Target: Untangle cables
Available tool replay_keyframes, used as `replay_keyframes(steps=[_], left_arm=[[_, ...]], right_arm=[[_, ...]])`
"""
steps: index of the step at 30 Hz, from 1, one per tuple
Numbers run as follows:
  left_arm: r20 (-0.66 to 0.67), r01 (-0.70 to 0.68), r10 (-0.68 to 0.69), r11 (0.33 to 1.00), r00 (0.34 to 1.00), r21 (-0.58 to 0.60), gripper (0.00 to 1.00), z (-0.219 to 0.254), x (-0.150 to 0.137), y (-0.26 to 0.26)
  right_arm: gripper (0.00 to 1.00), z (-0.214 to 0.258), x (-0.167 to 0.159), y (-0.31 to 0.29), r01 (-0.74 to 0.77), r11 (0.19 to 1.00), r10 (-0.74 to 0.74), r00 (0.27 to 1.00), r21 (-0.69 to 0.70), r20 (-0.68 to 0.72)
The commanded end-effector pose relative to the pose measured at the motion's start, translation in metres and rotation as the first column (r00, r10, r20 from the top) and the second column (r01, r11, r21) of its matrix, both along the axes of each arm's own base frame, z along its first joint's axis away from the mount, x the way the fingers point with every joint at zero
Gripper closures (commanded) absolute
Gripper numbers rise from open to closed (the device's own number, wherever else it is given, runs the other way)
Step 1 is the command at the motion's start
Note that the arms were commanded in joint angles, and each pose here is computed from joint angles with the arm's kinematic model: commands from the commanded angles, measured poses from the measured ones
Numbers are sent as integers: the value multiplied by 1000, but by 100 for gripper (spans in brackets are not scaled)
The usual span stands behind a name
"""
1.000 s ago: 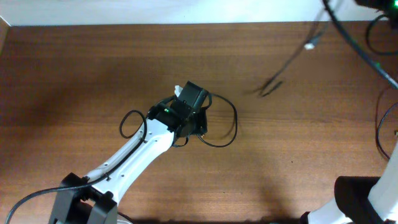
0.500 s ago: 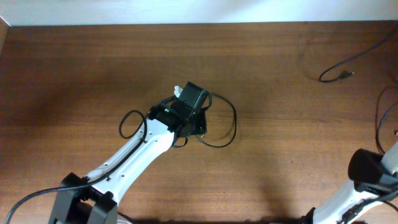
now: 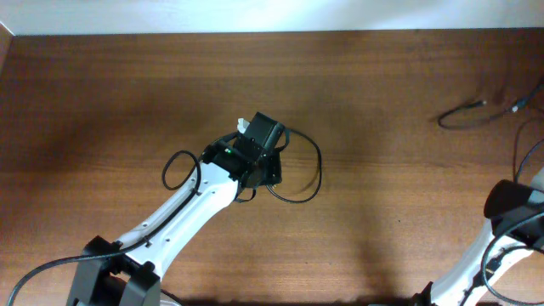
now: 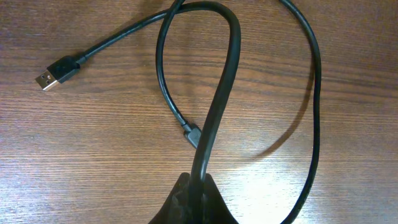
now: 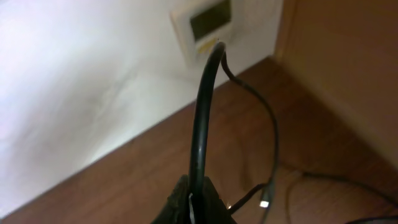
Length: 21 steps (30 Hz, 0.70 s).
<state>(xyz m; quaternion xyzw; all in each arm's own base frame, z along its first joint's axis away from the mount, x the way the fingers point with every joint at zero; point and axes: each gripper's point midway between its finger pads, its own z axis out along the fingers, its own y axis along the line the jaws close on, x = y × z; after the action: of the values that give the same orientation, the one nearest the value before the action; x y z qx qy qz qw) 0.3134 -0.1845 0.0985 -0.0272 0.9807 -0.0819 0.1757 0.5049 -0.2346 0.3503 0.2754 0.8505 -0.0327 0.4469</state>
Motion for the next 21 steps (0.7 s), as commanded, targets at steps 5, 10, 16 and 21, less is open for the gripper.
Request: replay_keyframes(steps=[5,10,16,21], left_arm=[[19,-10,10,1000,1000,-4,97,5,2,-1],[19,-10,10,1000,1000,-4,97,5,2,-1],[19,-10,10,1000,1000,-4,99,5,2,-1],[23,-10,10,1000,1000,-8,100,6,3,-2]], right_arm=[[27,-42,-1,15,-55,995,65,991,84,-118],[1,-45,-4,20,-81,992,94,986,93,-136],[1,-52,-10,29,-101,985,124,979,139,-164],[1,-57,-13,58,-253,944,289,944,212,-161]])
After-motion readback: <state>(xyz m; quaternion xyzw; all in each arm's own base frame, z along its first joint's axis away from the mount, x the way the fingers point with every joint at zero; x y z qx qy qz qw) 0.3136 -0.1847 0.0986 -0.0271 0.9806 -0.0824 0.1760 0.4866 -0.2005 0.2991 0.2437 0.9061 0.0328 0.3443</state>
